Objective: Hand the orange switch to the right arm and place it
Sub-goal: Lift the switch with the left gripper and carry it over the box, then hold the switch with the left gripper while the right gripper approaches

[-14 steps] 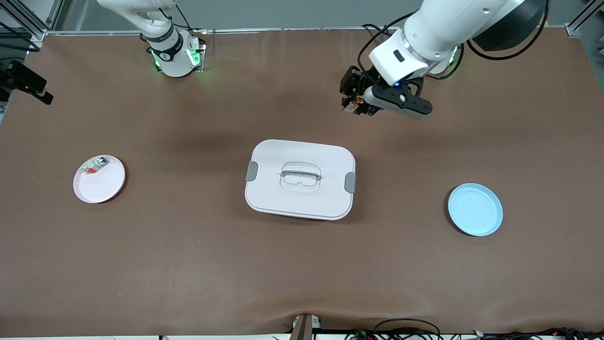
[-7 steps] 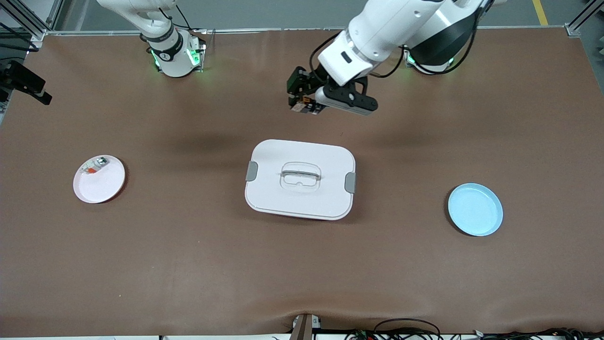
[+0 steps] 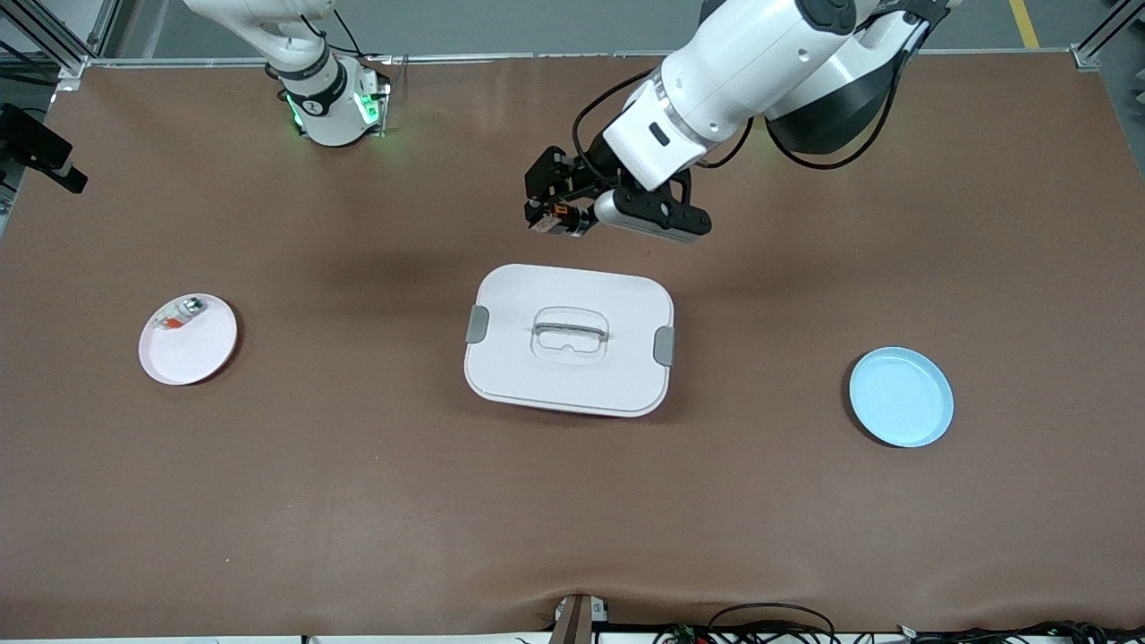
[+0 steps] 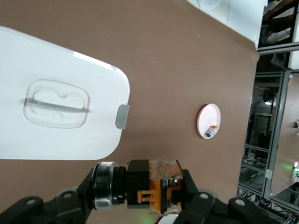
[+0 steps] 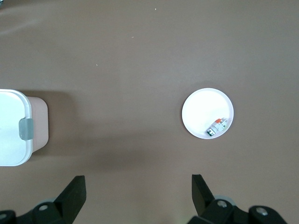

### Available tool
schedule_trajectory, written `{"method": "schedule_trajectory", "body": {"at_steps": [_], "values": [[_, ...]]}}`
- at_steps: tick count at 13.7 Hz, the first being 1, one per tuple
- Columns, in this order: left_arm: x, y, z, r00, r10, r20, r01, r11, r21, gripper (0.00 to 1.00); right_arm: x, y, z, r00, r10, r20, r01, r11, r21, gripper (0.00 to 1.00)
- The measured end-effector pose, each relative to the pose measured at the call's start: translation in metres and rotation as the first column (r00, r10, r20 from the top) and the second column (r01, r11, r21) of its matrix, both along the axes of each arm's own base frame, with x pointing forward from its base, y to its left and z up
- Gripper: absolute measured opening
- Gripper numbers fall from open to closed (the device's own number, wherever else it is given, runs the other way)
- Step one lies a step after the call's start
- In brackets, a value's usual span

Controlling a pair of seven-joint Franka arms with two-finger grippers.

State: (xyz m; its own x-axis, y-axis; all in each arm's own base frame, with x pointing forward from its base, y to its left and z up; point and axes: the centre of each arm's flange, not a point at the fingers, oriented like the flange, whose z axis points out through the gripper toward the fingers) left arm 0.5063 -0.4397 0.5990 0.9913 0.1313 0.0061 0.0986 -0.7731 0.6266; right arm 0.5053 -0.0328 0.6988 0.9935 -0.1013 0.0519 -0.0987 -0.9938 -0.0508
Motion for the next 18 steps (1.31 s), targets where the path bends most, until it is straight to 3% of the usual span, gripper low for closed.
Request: {"method": "schedule_trajectory", "body": {"at_steps": [5, 9, 15, 18], "values": [[0.006, 0.002, 0.017, 0.999, 0.017, 0.032, -0.016, 0.999, -0.037, 0.72, 0.004, 0.018, -0.005, 0.999, 0.032, -0.012, -0.031, 0.998, 0.059, 1.0], [0.015, -0.003, 0.0, 0.999, 0.031, 0.01, -0.031, 0.998, -0.054, 0.72, 0.01, 0.031, -0.014, 0.998, 0.052, -0.023, -0.048, 0.989, 0.143, 1.0], [0.019, -0.006, -0.01, 0.996, 0.079, -0.044, -0.081, 0.995, -0.064, 0.72, 0.019, 0.053, -0.026, 0.995, 0.092, -0.045, -0.083, 0.981, 0.178, 1.0], [0.02, -0.006, -0.009, 0.996, 0.083, -0.046, -0.086, 0.994, -0.066, 0.72, 0.022, 0.071, -0.029, 0.992, 0.119, -0.043, -0.104, 0.96, 0.261, 1.0]]}}
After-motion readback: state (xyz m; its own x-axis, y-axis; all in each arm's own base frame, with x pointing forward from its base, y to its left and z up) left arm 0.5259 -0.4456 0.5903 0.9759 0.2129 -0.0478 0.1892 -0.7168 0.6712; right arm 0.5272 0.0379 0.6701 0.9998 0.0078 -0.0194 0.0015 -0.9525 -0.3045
